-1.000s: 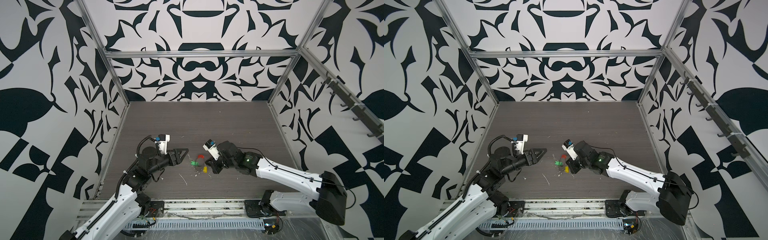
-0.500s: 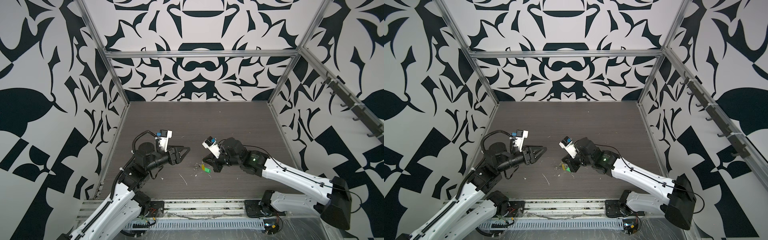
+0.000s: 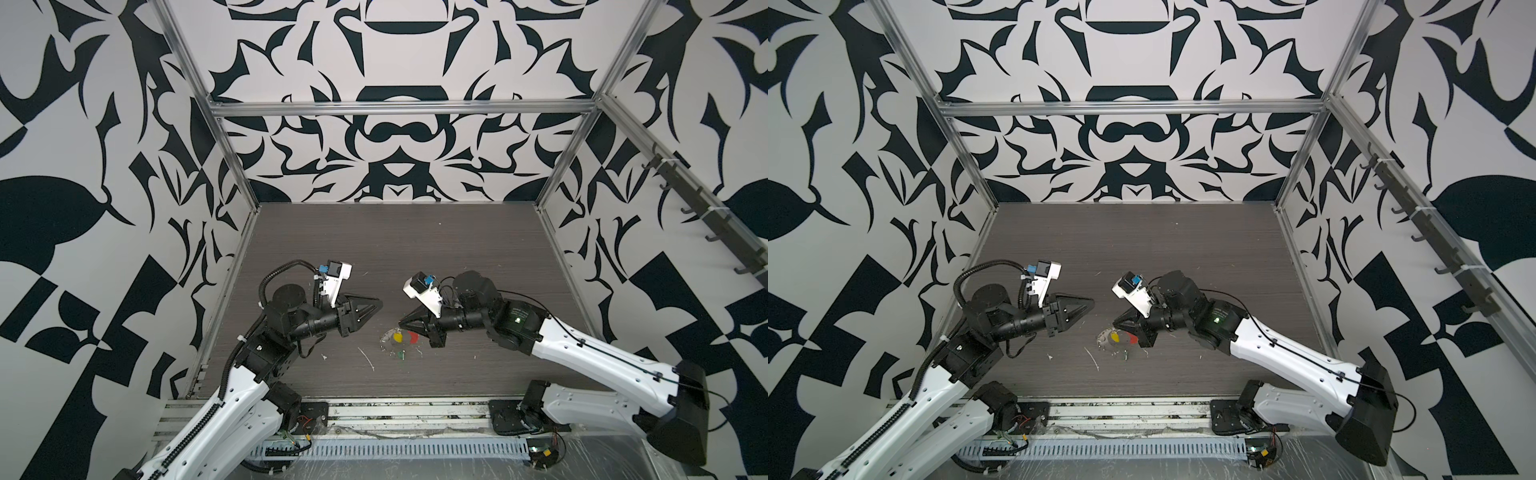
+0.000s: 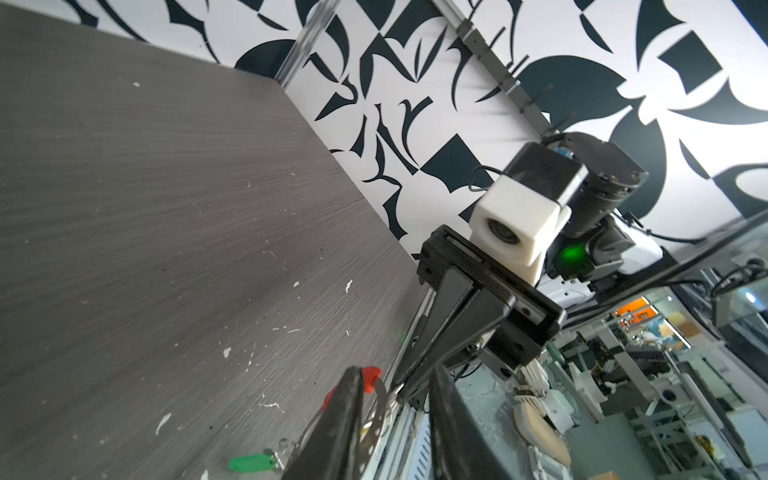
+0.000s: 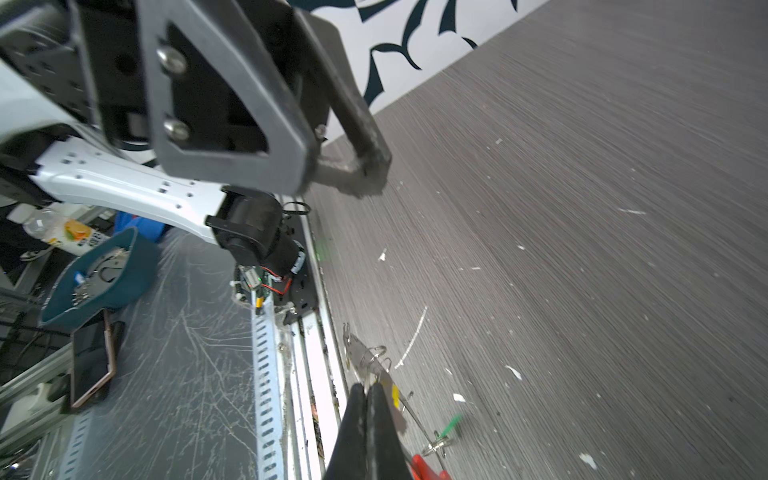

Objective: Remove the keys from the keyring

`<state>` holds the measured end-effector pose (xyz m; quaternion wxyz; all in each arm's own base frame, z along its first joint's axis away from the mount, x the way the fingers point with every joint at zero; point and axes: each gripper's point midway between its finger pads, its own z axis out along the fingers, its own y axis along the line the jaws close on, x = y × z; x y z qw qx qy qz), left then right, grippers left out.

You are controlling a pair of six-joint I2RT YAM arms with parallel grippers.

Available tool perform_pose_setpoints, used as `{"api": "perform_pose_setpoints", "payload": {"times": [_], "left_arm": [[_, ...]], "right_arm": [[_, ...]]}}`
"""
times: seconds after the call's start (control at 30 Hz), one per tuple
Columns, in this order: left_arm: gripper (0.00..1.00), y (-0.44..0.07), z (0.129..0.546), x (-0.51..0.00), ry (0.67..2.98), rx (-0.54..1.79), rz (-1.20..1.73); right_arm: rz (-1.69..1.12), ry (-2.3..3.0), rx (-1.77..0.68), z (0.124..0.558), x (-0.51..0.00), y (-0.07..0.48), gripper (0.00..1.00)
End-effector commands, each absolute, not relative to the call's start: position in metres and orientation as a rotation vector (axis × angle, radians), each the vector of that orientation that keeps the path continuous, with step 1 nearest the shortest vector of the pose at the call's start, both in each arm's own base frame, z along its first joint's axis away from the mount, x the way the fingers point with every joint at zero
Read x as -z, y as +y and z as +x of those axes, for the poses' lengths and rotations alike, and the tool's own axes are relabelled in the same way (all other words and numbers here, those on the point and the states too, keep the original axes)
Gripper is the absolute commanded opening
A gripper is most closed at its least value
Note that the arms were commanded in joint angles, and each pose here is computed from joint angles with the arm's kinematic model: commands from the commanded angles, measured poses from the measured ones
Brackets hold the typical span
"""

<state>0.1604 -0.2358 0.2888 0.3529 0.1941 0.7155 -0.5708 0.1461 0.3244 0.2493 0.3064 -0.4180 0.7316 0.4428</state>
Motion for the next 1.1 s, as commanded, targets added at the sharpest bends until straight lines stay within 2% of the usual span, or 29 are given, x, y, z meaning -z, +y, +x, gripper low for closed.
{"api": "perform_pose_setpoints", "payload": {"times": [0.0,0.2,0.37,0.5,0.63,1.07], "left_arm": [[0.27,-0.242,0.144,-0.298,1.788,1.537,0.596],[0.24,-0.249,0.136,-0.295,1.793,1.530,0.639],[0.15,-0.251,0.133,-0.296,1.792,1.527,0.657],[0.20,-0.252,0.131,-0.295,1.799,1.519,0.662],[0.13,-0.255,0.131,-0.294,1.806,1.514,0.667],[0.14,-0.259,0.129,-0.288,1.847,1.519,0.666]], "right_arm": [[-1.089,1.740,-1.283,0.144,-0.308,0.330,0.00],[-1.038,1.732,-1.324,0.150,-0.319,0.327,0.00],[-0.999,1.745,-1.337,0.154,-0.322,0.324,0.00],[-0.981,1.750,-1.343,0.156,-0.323,0.322,0.00],[-0.955,1.768,-1.343,0.159,-0.323,0.323,0.00],[-0.927,1.763,-1.309,0.163,-0.323,0.318,0.00]]}}
